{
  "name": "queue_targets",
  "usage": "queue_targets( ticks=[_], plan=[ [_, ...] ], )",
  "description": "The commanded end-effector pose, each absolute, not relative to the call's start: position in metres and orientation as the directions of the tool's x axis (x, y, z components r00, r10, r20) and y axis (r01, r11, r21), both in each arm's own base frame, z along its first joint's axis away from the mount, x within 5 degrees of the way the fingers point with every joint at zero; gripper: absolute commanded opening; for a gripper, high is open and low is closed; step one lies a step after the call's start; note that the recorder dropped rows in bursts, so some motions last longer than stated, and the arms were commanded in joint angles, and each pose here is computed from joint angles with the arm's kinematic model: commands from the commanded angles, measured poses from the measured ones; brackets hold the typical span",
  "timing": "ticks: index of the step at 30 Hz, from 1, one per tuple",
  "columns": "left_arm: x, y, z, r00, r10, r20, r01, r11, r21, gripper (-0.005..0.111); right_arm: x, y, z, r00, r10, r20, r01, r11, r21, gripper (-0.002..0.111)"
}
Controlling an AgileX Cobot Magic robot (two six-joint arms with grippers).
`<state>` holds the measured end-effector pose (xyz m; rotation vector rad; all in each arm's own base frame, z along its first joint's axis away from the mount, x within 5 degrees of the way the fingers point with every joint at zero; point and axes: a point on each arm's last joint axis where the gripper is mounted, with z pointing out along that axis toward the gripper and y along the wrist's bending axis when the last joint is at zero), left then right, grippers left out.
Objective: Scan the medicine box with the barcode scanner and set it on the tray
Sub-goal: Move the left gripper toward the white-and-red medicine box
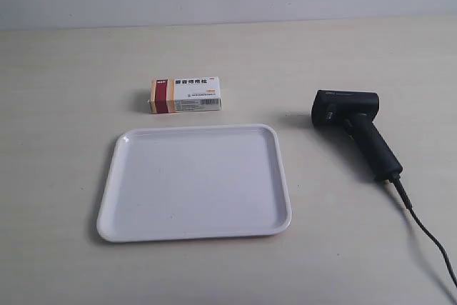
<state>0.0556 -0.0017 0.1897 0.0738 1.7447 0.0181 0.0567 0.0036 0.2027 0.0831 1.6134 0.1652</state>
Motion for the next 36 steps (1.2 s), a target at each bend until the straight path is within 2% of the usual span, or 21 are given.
queue_targets(
  ticks=[1, 4, 8, 12, 16, 22, 24, 27, 29, 32, 34, 36],
  plan=[
    [0.055, -0.003, 0.191, -0.156, -0.068, -0.985, 0.034, 0.997, -0.074, 0.002, 0.056, 0.003, 0.202, -0.043, 0.144, -0.989, -0.041, 0.988, 0.146, 0.0],
    [0.056, -0.003, 0.194, -0.123, -0.084, -0.989, 0.033, 0.995, -0.089, 0.002, 0.056, 0.003, 0.202, -0.043, 0.146, -0.988, -0.042, 0.988, 0.147, 0.0],
    [0.056, -0.004, 0.2, -0.075, -0.242, -0.967, 0.041, 0.969, -0.245, 0.002, 0.056, 0.003, 0.202, -0.043, 0.146, -0.988, -0.042, 0.988, 0.147, 0.0],
    [0.056, -0.004, 0.206, -0.012, -0.311, -0.95, 0.048, 0.949, -0.311, 0.002, 0.056, 0.003, 0.202, -0.04, 0.146, -0.988, -0.042, 0.988, 0.147, 0.0],
    [0.056, -0.001, 0.216, 0.102, -0.405, -0.908, 0.062, 0.914, -0.401, 0.002, 0.056, 0.004, 0.205, -0.018, 0.233, -0.972, -0.05, 0.971, 0.234, 0.0],
    [0.049, 0.009, 0.249, 0.414, -0.351, -0.84, 0.074, 0.932, -0.354, 0.0, 0.056, 0.001, 0.217, 0.105, 0.409, -0.906, -0.07, 0.912, 0.404, 0.0],
    [0.054, 0.01, 0.265, 0.436, -0.312, -0.844, 0.049, 0.945, -0.323, 0.0, 0.055, 0.001, 0.219, 0.112, 0.406, -0.907, -0.073, 0.914, 0.4, 0.0],
    [0.086, 0.009, 0.282, 0.31, -0.253, -0.916, -0.015, 0.962, -0.271, 0.0, 0.053, 0.001, 0.235, 0.152, 0.398, -0.905, -0.089, 0.917, 0.388, 0.0],
    [0.122, 0.006, 0.286, 0.15, -0.242, -0.959, -0.044, 0.967, -0.251, 0.0, 0.056, 0.001, 0.242, 0.14, 0.397, -0.907, -0.083, 0.917, 0.389, 0.0],
    [0.183, -0.001, 0.281, -0.127, -0.135, -0.983, -0.033, 0.991, -0.132, 0.0, 0.066, 0.002, 0.242, 0.045, 0.382, -0.923, -0.052, 0.924, 0.38, 0.0],
    [0.223, -0.007, 0.269, -0.345, -0.068, -0.936, -0.002, 0.997, -0.072, 0.0, 0.077, 0.002, 0.237, -0.037, 0.364, -0.931, -0.019, 0.931, 0.365, 0.0],
    [0.262, -0.018, 0.254, -0.563, -0.002, -0.827, 0.051, 0.998, -0.037, 0.0, 0.091, 0.003, 0.232, -0.142, 0.335, -0.931, 0.016, 0.942, 0.337, 0.0]
  ],
)
